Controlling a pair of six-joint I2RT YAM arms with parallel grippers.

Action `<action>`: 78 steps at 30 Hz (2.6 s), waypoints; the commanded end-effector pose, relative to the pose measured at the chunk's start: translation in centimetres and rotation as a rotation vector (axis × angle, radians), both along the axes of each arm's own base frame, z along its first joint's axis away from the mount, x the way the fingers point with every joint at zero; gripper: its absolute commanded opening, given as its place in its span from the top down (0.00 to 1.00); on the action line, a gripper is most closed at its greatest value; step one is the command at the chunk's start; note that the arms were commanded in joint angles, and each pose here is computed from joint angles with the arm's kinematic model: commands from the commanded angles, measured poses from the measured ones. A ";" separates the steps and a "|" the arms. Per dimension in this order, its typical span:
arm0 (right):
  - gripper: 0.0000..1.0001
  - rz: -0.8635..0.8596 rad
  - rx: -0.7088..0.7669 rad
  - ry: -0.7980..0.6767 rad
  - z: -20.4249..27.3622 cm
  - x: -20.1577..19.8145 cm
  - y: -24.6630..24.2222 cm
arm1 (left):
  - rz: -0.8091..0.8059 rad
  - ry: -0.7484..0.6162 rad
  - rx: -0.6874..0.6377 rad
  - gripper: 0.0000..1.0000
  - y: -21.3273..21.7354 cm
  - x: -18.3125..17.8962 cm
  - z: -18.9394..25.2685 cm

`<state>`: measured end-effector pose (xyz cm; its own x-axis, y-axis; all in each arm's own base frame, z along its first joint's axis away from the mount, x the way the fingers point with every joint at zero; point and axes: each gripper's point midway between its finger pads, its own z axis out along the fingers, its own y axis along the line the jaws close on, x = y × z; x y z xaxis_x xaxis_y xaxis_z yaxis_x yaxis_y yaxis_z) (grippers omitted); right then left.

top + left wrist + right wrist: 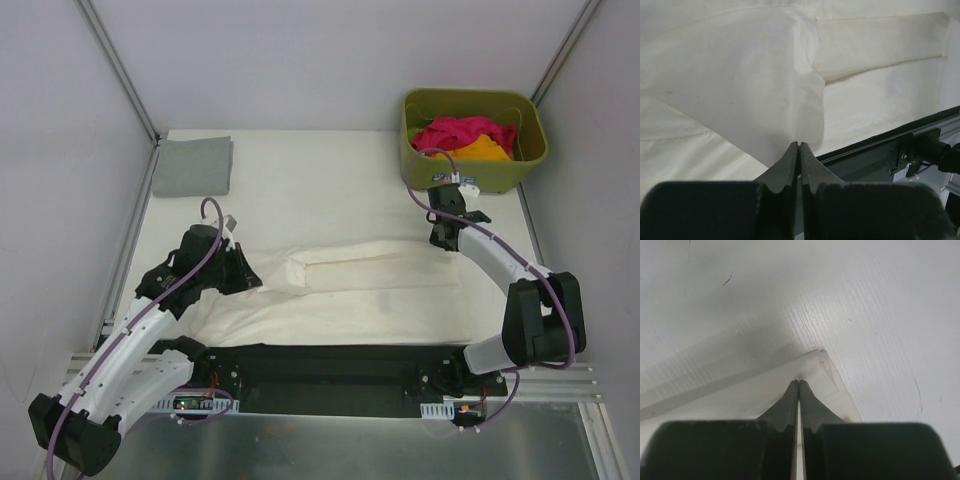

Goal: Fold and stack the t-shirts
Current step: Fold the other side of the tshirt into a rectangle, then rotate the tshirt 90 degrees

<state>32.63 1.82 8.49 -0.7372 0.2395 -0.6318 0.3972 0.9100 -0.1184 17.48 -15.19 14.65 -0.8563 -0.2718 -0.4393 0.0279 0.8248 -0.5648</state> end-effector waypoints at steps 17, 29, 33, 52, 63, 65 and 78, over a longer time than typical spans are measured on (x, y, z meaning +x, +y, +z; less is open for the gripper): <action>0.96 0.042 -0.066 0.061 0.1 -3.3 -1.4 | -0.044 0.177 0.089 1.00 2.1 -5.5 -1.1; 0.43 0.012 -0.080 0.159 -0.1 -7.8 -2.5 | -0.030 0.358 0.120 0.20 3.3 -9.5 -2.6; 0.23 0.086 0.002 0.122 0.8 -7.4 -0.9 | -0.015 0.298 0.122 0.01 3.1 -8.0 -1.2; 0.03 0.414 0.552 0.208 -3.7 -5.1 11.5 | 0.168 0.469 0.055 0.01 0.0 4.3 -11.0; 0.03 0.416 0.602 0.352 -6.8 -9.3 11.6 | 0.148 0.458 0.006 0.01 -4.8 21.0 -12.9; 0.03 0.424 0.633 0.388 -7.5 -10.8 11.9 | 0.141 0.435 -0.059 0.00 -6.8 25.2 -12.5; 0.03 0.961 0.727 0.556 -5.3 -20.6 25.8 | 0.242 0.179 -0.537 0.01 -18.7 44.3 -10.1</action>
<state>15.75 23.98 3.73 -0.9398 -0.2475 -0.2357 -0.3373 0.7831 0.5224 58.45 -31.00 6.46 -0.8578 -0.4948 -0.1390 -0.2057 0.5784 -0.7894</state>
